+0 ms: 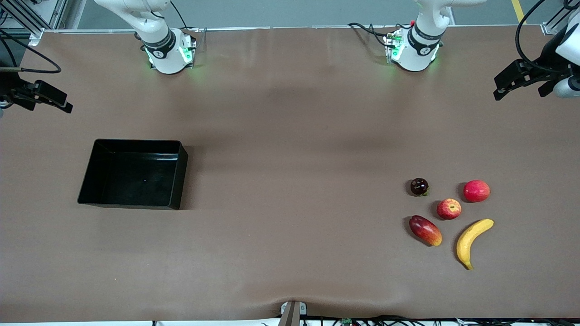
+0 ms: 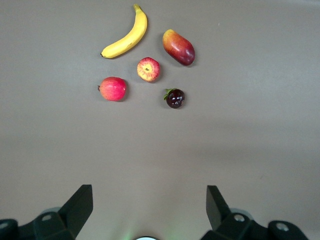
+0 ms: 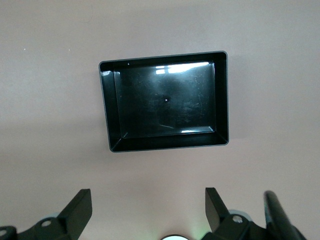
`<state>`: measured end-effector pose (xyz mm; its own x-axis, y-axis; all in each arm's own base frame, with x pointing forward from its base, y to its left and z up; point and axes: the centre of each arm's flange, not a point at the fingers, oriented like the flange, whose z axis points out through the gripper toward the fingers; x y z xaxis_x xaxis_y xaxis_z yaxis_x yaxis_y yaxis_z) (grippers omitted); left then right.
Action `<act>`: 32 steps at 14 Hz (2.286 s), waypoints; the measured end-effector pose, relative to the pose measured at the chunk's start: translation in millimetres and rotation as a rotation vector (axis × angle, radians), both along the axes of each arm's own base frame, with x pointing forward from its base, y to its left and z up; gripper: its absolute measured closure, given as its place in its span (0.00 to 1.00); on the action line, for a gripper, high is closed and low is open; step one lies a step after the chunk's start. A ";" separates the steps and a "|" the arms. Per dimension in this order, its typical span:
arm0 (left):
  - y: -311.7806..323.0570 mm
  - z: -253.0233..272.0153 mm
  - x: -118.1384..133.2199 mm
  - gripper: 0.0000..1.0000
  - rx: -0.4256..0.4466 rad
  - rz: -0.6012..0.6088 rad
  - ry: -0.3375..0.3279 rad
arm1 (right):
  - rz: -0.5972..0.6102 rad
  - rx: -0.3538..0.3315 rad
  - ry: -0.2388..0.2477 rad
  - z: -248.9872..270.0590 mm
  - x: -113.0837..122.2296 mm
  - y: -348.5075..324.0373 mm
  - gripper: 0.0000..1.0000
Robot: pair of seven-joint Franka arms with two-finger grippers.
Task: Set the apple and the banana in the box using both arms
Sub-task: 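Move the left gripper over the red-yellow apple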
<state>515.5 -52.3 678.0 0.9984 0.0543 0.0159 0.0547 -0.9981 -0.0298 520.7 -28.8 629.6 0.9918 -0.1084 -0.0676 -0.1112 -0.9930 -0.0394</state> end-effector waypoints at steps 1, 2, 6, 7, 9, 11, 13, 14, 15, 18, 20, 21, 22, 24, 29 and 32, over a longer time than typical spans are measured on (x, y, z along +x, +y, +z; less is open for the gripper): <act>0.0 -0.1 -0.1 0.00 0.000 0.000 0.001 | -0.001 0.000 0.000 -0.1 0.0 -0.4 0.00; 0.0 -0.1 -0.1 0.00 0.000 0.000 0.001 | -0.001 0.000 0.000 0.0 0.0 -0.4 0.00; 2.1 -4.3 2.4 0.00 0.001 0.004 0.011 | -0.001 0.000 0.000 -0.1 0.0 -0.3 0.00; 5.2 -10.8 6.7 0.00 0.001 0.010 0.024 | -0.001 0.000 0.000 -0.1 0.0 -0.3 0.00; 13.1 -36.0 23.0 0.00 0.003 0.021 0.068 | -0.001 0.000 0.000 -0.1 0.1 -0.6 0.00; 19.0 -72.1 52.7 0.00 0.000 0.013 0.073 | -0.001 0.000 0.001 -0.3 0.2 -0.7 0.00; 31.9 -117.7 85.6 0.00 -0.005 -0.020 0.071 | -0.002 0.000 0.001 -0.6 0.4 -0.8 0.00; 37.5 -143.1 100.2 0.00 -0.008 -0.031 0.076 | -0.002 0.001 0.002 -1.0 0.6 -0.9 0.00; 41.9 -169.9 113.6 0.00 -0.010 -0.042 0.077 | -0.002 0.001 0.003 -1.6 0.9 -0.9 0.00; 42.9 -255.4 140.8 0.00 -0.016 -0.107 0.041 | -0.002 0.001 0.006 -2.9 1.7 -1.2 0.00; 42.3 -307.7 145.3 0.00 -0.018 -0.127 0.016 | -0.002 0.001 0.006 -3.2 1.8 -1.3 0.00; 42.3 -330.2 146.0 0.00 -0.020 -0.132 0.017 | -0.003 0.001 0.006 -3.3 1.9 -1.5 0.00; 43.5 -350.7 147.6 0.00 -0.021 -0.139 0.018 | -0.003 0.001 0.007 -3.3 1.9 -1.7 0.00; 55.5 -382.7 152.3 0.00 -0.023 -0.156 0.012 | -0.003 0.001 0.007 -3.3 1.9 -1.7 0.00; 80.5 -434.1 154.1 0.00 -0.028 -0.159 0.023 | -0.003 0.001 0.007 -3.3 1.9 -1.8 0.00; 79.0 -449.7 153.4 0.00 -0.031 -0.161 0.033 | -0.003 0.001 0.007 -3.3 1.9 -1.9 0.00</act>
<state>669.0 26.7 228.3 0.9942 -0.1067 -0.0161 -0.1067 -0.9943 0.0022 522.6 -30.7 626.3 0.9910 -0.1117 -0.0742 -0.1149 -0.9926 -0.0397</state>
